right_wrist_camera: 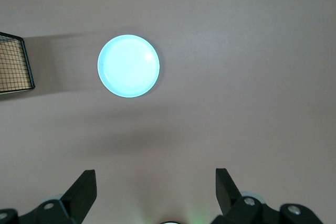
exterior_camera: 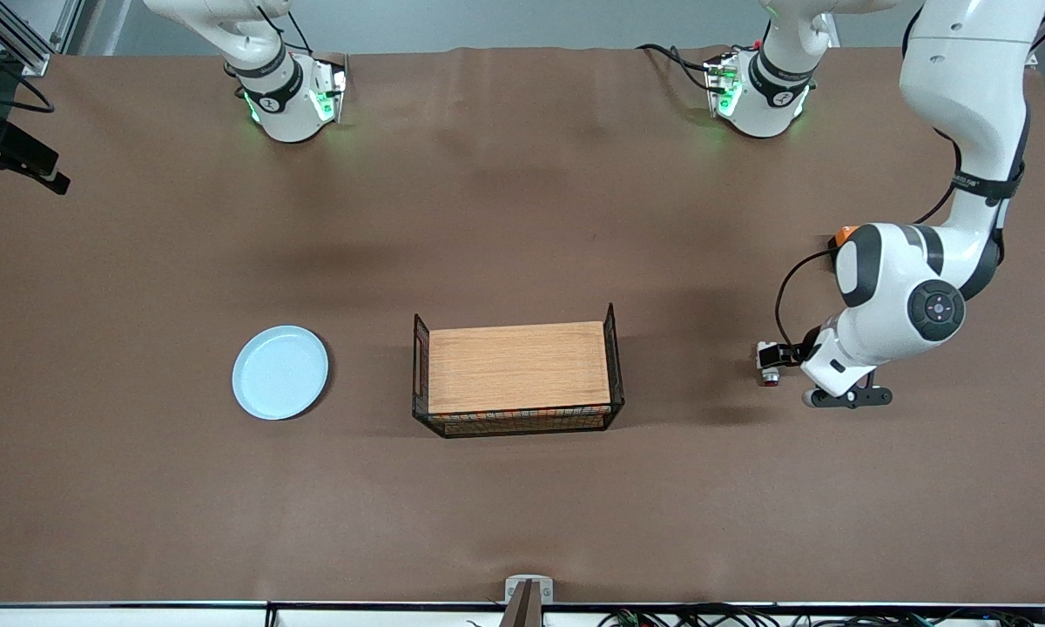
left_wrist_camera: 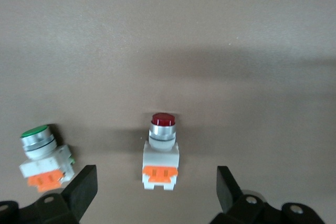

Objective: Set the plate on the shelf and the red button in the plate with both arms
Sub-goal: 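Lower the left gripper onto the red push button and grasp it, then reach the right gripper to the blue plate rim and grasp it, then lift the blue plate with the right gripper and carry it over the box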

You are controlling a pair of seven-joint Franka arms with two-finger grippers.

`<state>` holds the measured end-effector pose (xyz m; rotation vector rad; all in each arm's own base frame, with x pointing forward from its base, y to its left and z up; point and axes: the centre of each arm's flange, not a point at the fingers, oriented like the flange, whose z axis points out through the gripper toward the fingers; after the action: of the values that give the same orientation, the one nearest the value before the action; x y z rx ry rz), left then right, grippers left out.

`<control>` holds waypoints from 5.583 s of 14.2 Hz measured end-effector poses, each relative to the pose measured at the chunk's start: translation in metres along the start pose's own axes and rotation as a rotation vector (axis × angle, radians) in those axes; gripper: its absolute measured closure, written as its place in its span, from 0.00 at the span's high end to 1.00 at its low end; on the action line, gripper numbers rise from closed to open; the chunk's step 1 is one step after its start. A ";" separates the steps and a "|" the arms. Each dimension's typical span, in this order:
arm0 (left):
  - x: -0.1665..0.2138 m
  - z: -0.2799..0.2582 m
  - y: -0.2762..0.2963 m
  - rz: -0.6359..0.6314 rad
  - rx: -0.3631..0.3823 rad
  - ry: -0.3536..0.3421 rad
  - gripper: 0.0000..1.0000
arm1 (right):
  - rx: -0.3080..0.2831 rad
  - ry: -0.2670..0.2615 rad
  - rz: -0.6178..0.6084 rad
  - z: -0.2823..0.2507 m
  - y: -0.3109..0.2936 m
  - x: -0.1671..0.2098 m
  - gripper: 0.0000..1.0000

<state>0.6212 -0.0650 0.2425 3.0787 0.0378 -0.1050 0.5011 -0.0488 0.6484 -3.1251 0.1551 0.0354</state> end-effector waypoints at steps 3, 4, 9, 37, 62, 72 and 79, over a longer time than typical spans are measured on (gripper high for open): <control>0.001 0.021 0.001 0.002 -0.001 0.002 1.00 | -0.006 -0.025 -0.002 0.032 -0.003 0.027 1.00; 0.001 0.027 0.003 0.004 -0.001 0.001 1.00 | -0.008 -0.027 -0.003 0.046 -0.005 0.039 1.00; -0.003 0.044 0.003 0.033 0.024 -0.004 1.00 | -0.022 -0.065 -0.020 0.136 -0.006 0.097 1.00; -0.016 0.067 0.007 0.049 0.031 -0.031 0.41 | 0.037 -0.026 0.056 0.472 -0.016 0.100 0.89; 0.009 -0.008 0.009 0.044 0.032 -0.005 0.41 | 0.079 -0.229 0.588 0.163 -0.052 0.109 0.04; 0.018 -0.054 0.010 0.029 0.040 -0.066 0.41 | 0.043 -0.161 1.084 0.065 -0.278 0.013 0.04; 0.026 -0.111 0.015 -0.036 0.040 -0.045 0.41 | 0.038 -0.089 1.345 0.103 -0.408 -0.032 0.04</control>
<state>0.6553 -0.0721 0.3519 3.1153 0.0901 -0.1786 0.5078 0.3613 0.5512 -2.3262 2.0521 0.1641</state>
